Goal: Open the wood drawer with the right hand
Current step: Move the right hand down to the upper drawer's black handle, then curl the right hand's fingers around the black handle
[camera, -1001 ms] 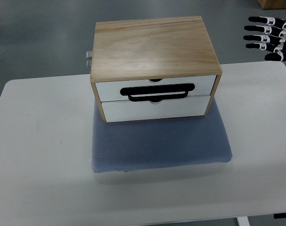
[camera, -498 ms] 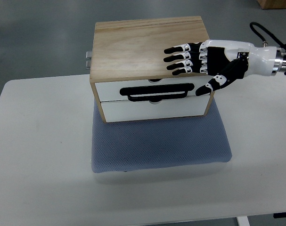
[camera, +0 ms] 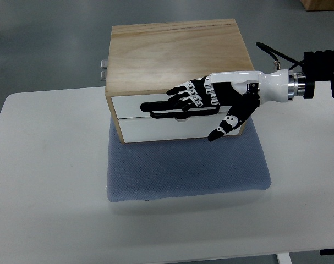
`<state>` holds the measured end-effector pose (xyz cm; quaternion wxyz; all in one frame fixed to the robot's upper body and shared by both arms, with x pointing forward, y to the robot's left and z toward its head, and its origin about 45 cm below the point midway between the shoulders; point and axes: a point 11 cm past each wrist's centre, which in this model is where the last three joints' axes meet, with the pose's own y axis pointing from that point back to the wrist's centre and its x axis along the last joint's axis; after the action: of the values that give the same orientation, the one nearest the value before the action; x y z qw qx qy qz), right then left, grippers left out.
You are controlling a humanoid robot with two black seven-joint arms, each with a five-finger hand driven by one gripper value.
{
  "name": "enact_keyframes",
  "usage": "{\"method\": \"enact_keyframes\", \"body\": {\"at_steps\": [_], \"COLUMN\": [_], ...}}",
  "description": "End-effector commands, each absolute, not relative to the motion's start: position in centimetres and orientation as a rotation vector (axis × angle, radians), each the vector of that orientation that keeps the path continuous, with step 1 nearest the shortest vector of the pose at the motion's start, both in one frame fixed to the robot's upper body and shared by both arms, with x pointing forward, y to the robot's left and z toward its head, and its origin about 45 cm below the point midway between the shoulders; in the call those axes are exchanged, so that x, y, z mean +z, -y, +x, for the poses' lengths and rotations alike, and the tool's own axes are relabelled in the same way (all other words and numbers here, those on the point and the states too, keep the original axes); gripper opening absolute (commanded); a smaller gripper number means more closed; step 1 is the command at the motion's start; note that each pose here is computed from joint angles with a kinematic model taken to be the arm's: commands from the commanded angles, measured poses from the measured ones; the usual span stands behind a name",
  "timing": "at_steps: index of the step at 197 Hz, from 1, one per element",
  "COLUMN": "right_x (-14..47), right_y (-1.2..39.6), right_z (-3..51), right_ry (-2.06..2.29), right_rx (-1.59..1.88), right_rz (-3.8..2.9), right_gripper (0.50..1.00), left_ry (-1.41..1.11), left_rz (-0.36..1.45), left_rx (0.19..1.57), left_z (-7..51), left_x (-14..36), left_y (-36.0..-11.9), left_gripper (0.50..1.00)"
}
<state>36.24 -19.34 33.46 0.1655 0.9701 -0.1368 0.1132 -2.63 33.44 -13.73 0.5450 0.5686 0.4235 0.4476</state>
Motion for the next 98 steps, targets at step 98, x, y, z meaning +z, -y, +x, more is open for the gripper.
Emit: {"method": "enact_keyframes", "body": {"at_steps": [98], "right_x": [31.9], "right_y": [19.7], "right_z": [38.3], "right_ry": [0.430], "right_rx": [0.391], "right_rz": [2.674], "right_gripper": [0.954], "left_ry": [-1.005], "left_rz": [1.349], "left_rx": [1.062], "left_z": [-2.6], "left_x": [-13.7], "left_y": [-33.4], "left_gripper": [1.000]}}
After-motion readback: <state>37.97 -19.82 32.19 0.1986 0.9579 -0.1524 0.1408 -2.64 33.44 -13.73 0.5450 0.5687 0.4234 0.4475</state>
